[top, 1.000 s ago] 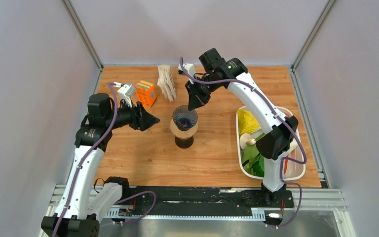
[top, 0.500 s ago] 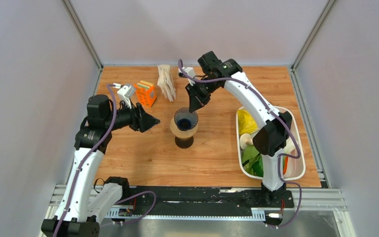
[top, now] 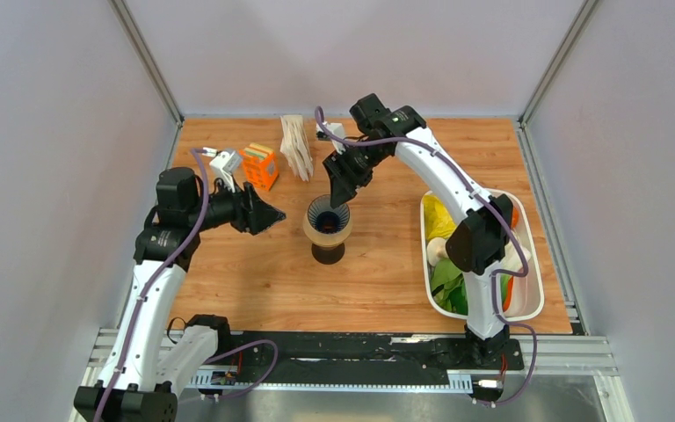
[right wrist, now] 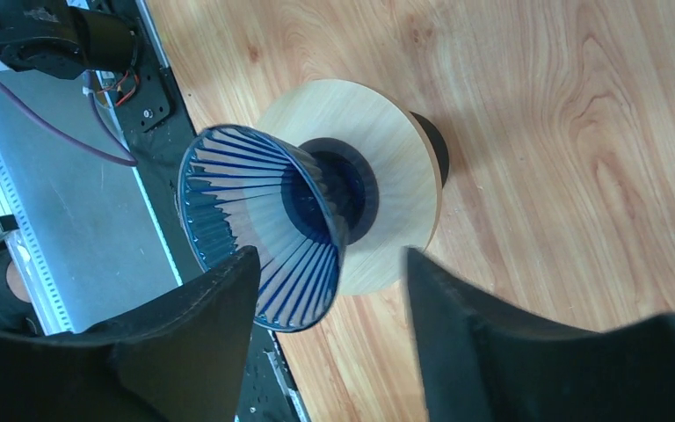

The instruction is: Place the coffee filter in the dripper

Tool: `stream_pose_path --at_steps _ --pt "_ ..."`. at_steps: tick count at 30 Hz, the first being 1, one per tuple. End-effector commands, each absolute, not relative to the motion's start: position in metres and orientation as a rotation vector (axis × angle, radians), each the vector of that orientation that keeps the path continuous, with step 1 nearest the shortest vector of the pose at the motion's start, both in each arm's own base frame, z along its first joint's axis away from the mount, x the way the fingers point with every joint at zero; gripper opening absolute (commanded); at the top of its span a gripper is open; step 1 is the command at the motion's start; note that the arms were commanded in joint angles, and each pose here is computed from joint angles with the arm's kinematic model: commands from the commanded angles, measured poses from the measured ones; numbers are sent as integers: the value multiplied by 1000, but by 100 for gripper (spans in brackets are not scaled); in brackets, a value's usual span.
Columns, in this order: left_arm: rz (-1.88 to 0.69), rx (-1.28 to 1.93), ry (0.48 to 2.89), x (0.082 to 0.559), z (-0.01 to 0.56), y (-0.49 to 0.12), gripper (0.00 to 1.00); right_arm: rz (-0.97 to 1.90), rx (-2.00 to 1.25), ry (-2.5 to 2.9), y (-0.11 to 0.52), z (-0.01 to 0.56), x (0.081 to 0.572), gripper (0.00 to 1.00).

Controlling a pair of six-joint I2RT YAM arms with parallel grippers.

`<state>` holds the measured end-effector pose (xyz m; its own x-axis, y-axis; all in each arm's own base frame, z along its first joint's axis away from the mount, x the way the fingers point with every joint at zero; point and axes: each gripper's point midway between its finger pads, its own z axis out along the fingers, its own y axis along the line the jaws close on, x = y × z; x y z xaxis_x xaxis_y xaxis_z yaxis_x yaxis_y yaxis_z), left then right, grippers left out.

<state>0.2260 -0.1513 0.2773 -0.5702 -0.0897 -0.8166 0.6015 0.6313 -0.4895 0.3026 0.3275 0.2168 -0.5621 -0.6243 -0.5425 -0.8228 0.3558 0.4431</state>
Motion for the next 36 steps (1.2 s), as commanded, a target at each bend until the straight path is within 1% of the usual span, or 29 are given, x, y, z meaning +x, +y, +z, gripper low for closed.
stream_pose_path --at_steps 1,8,11,17,25,32,36 --pt "-1004 404 1960 228 283 -152 70 1041 -1265 2249 330 247 309 66" --pt "-1008 518 1971 228 282 -154 69 1057 -1258 2135 298 277 306 67" --pt "-1003 552 1986 234 282 -156 69 1046 -1240 2100 284 273 300 66" --pt "-1015 600 2050 246 265 -174 66 1085 -1151 2092 285 262 292 62" --pt "-1041 588 2082 263 257 -190 64 1163 -992 2169 297 250 300 51" --pt "-1106 547 2101 271 252 -199 56 1188 -969 2183 304 246 300 46" --pt "-1148 517 2113 273 248 -203 54 1209 -967 2202 308 239 294 42"
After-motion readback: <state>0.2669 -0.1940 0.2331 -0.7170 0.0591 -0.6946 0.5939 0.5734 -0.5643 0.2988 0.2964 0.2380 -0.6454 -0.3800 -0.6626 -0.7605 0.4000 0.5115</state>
